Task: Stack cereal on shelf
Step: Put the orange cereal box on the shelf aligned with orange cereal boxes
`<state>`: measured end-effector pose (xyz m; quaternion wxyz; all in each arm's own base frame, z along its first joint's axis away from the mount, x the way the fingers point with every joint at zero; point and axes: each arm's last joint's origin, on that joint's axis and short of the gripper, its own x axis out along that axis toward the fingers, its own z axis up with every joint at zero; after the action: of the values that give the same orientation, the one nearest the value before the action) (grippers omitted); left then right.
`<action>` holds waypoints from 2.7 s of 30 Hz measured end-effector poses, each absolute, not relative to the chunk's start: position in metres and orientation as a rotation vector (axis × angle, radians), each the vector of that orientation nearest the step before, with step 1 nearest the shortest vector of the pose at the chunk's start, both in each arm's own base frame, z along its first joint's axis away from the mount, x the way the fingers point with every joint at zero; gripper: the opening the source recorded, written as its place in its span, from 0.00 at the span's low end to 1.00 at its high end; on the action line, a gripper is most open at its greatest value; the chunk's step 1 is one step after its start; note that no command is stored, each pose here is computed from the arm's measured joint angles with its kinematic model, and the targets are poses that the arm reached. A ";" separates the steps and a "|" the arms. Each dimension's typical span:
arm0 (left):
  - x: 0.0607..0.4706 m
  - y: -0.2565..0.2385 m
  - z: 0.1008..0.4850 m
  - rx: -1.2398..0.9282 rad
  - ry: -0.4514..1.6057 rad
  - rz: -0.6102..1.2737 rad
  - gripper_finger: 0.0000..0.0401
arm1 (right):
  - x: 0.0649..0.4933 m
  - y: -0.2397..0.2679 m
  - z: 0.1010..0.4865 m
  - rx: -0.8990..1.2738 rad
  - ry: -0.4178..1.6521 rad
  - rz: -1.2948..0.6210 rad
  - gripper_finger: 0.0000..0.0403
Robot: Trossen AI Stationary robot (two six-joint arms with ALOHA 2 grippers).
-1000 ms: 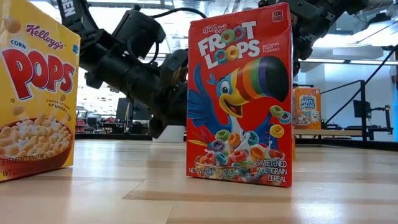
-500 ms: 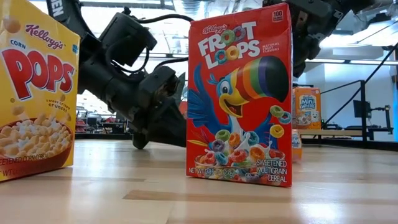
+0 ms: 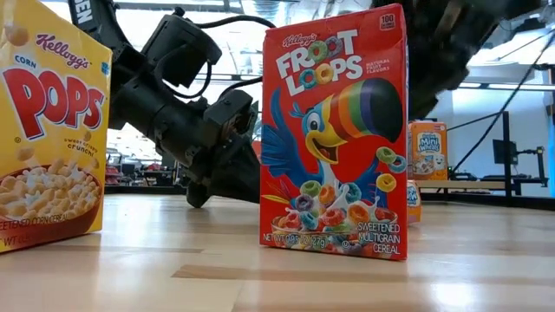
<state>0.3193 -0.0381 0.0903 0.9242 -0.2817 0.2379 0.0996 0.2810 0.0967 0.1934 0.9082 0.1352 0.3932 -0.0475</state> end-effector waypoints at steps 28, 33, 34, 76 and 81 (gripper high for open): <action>0.350 -0.039 0.115 -0.626 0.465 0.082 0.00 | 0.235 0.119 0.116 0.548 0.726 -0.345 0.13; 0.360 -0.039 0.124 -0.599 0.459 0.062 0.00 | 0.236 0.117 0.115 0.555 0.728 -0.347 0.13; 0.362 -0.040 0.125 -0.599 0.459 0.059 0.00 | 0.237 0.116 0.115 0.557 0.727 -0.349 0.13; 0.415 -0.019 0.196 -0.435 0.360 -0.019 0.00 | 0.224 0.081 0.173 0.563 0.626 -0.360 0.13; 0.415 -0.019 0.196 -0.428 0.358 -0.019 0.00 | 0.217 0.079 0.192 0.535 0.576 -0.281 0.16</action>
<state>0.4146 -0.0192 0.1964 0.9613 -0.2115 0.1765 -0.0094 0.2173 0.0786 0.1922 0.9141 0.2597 0.2797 -0.1366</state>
